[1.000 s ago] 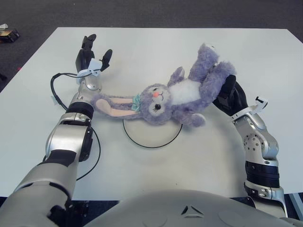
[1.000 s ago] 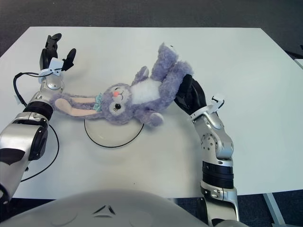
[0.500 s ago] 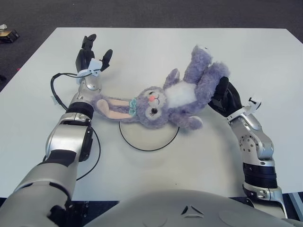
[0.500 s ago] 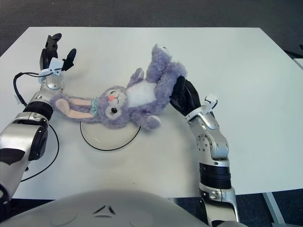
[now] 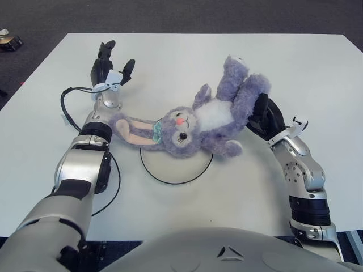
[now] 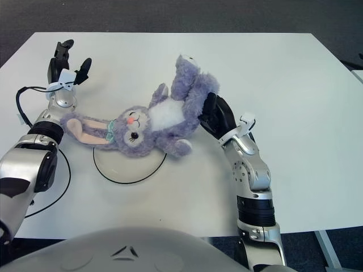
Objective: Put the doll into the plate.
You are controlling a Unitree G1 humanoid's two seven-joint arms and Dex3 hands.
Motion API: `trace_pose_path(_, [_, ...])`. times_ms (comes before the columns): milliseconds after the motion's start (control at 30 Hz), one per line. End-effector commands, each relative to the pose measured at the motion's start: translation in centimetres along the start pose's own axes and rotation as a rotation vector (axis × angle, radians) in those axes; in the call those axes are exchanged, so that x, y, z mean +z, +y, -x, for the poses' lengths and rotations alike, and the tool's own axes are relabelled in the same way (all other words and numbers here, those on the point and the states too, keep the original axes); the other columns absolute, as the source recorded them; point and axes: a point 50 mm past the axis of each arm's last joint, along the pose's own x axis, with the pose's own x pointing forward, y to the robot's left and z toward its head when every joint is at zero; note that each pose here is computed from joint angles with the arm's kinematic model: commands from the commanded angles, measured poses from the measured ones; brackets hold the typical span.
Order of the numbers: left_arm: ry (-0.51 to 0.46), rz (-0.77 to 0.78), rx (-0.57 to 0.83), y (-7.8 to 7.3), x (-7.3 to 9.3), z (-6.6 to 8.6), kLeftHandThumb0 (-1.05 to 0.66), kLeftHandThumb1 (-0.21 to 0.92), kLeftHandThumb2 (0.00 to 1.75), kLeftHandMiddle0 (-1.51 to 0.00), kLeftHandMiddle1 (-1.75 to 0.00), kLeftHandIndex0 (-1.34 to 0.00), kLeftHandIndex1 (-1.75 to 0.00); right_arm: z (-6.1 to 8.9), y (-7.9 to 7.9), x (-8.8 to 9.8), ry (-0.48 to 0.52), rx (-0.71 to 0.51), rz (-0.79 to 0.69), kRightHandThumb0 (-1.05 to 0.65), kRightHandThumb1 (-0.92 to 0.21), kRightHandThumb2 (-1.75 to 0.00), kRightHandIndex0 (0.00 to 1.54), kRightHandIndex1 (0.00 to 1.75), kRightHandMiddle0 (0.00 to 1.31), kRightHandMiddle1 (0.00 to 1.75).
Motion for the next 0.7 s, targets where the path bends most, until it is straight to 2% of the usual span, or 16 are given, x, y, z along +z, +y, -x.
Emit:
trace_pose_path(0, [-0.002,0.039,-0.001,-0.43,0.43,0.02,-0.54,0.92,0.47,-0.47,0.00,-0.27,-0.55,-0.52,0.93,-0.45,0.022,0.051,-0.008,-0.83,-0.92,-1.01,0.33,0.00,0.31,0.00])
trace_pose_path(667, [0.010,0.039,0.005,-0.48,0.49,-0.01,-0.58,0.92,0.44,-0.50,-0.01,-0.30,-0.47,-0.76,1.20,-0.20,0.010,0.062,0.002,-0.83,-0.92,-1.04,0.32,0.00,0.29,0.00])
